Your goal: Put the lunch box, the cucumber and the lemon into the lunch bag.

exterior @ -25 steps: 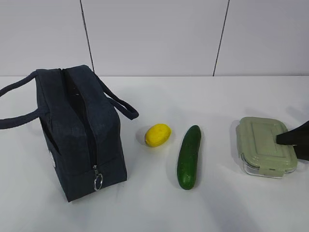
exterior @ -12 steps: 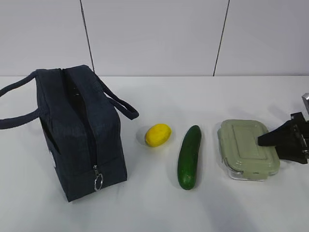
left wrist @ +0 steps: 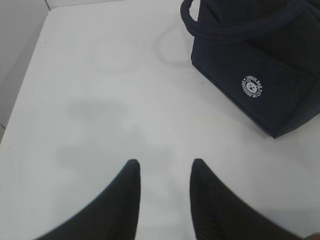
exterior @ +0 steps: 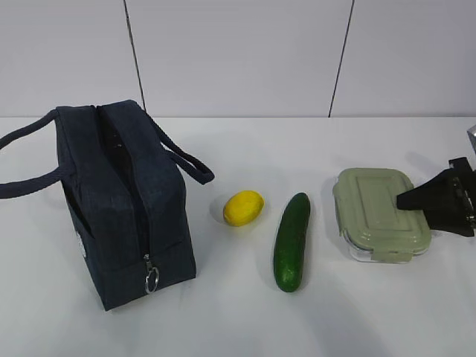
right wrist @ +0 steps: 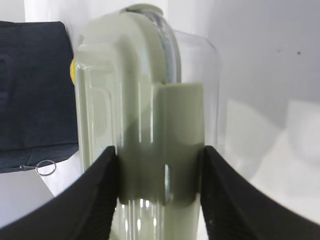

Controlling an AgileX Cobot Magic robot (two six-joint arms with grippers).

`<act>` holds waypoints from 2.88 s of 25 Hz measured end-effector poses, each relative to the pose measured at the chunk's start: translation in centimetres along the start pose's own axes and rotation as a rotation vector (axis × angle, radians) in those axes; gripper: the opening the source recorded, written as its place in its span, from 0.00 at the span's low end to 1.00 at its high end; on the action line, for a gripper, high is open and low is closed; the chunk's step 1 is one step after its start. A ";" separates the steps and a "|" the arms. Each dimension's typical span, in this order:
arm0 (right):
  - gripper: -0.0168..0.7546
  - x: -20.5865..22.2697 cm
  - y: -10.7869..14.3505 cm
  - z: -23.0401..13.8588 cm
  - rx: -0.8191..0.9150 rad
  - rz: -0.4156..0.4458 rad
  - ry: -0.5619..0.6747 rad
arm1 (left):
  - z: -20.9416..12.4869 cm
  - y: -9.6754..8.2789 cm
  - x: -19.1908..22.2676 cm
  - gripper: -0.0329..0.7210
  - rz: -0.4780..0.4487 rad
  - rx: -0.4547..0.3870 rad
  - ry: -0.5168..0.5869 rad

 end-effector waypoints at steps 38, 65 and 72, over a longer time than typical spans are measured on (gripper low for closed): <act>0.47 -2.2 11.6 -2.2 -0.129 0.128 -0.103 | 8.3 -2.8 9.4 0.54 -0.366 -0.345 0.195; 0.47 1.5 15.8 -4.3 -0.131 0.260 -0.027 | 14.6 -4.9 24.6 0.51 -0.566 -0.395 0.431; 0.47 1.5 15.8 -4.3 -0.133 0.259 -0.029 | 14.0 -8.5 26.3 0.15 -0.652 -0.298 0.512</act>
Point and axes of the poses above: a point on each arm's last joint axis where the gripper is mounted, x pointing out along that axis toward the gripper, y along the wrist's bending axis when the last joint is at zero, z = x × y, the point moved 4 cm from there along x, pointing out along that axis toward the gripper, and after that the axes turned 14 degrees about x, right-handed, at the moved point
